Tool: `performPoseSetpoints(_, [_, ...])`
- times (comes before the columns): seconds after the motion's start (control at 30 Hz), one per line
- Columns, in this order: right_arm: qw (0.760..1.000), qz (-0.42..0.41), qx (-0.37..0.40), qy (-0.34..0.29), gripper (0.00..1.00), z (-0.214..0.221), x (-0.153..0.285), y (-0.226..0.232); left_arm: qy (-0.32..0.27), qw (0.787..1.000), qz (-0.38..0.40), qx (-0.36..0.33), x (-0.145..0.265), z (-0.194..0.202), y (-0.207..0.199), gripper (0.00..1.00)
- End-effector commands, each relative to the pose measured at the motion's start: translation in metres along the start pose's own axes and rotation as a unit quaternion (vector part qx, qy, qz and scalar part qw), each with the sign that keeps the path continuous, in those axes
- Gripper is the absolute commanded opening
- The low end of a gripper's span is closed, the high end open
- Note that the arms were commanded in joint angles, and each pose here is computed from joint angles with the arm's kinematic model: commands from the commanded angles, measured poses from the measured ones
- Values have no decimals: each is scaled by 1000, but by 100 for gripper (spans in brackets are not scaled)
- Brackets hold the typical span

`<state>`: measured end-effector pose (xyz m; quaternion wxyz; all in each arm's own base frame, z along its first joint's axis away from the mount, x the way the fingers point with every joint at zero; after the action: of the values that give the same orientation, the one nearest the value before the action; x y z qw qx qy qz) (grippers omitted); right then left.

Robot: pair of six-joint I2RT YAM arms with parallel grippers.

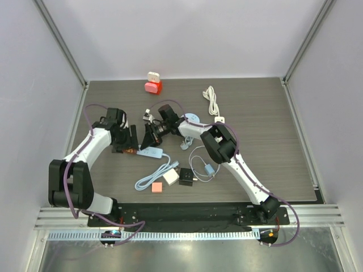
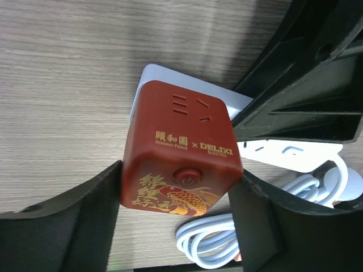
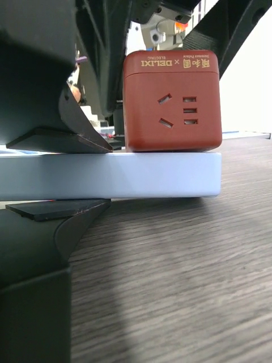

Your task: Pull the plug off the socket

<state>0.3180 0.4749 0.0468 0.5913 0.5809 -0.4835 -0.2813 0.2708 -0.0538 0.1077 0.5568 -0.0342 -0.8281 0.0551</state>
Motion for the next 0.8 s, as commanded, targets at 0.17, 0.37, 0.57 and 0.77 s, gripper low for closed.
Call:
performPoseSetpoints(0.17, [1000, -24, -14, 15, 1, 0, -8, 8, -32, 999, 10, -24, 2, -19, -11, 26])
performPoseSetpoints(0.37, [999, -23, -25, 11, 10, -4, -12, 1, -57, 998, -14, 30, 25, -6, -6, 0])
performPoseSetpoints(0.57, [999, -7, -43, 1, 1, -3, -22, -13, -110, 992, 4, 67, 62, 10, -11, 0])
performPoseSetpoints(0.77, [998, 1, -67, -3, 1, -4, -32, -17, -180, 982, 7, 62, 96, 5, -9, 0])
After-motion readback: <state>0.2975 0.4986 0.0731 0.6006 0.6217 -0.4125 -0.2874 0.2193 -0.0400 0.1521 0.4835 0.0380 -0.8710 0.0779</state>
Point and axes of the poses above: each gripper's point midway between its finger pads, its own x axis back along the fingers, its own y axis along the line the jaws close on, z = x × y, the point moved 4 cm from there along x, back along the fingers, and after that the axes turned 7 degrees about -x, right-handed, at the moved point
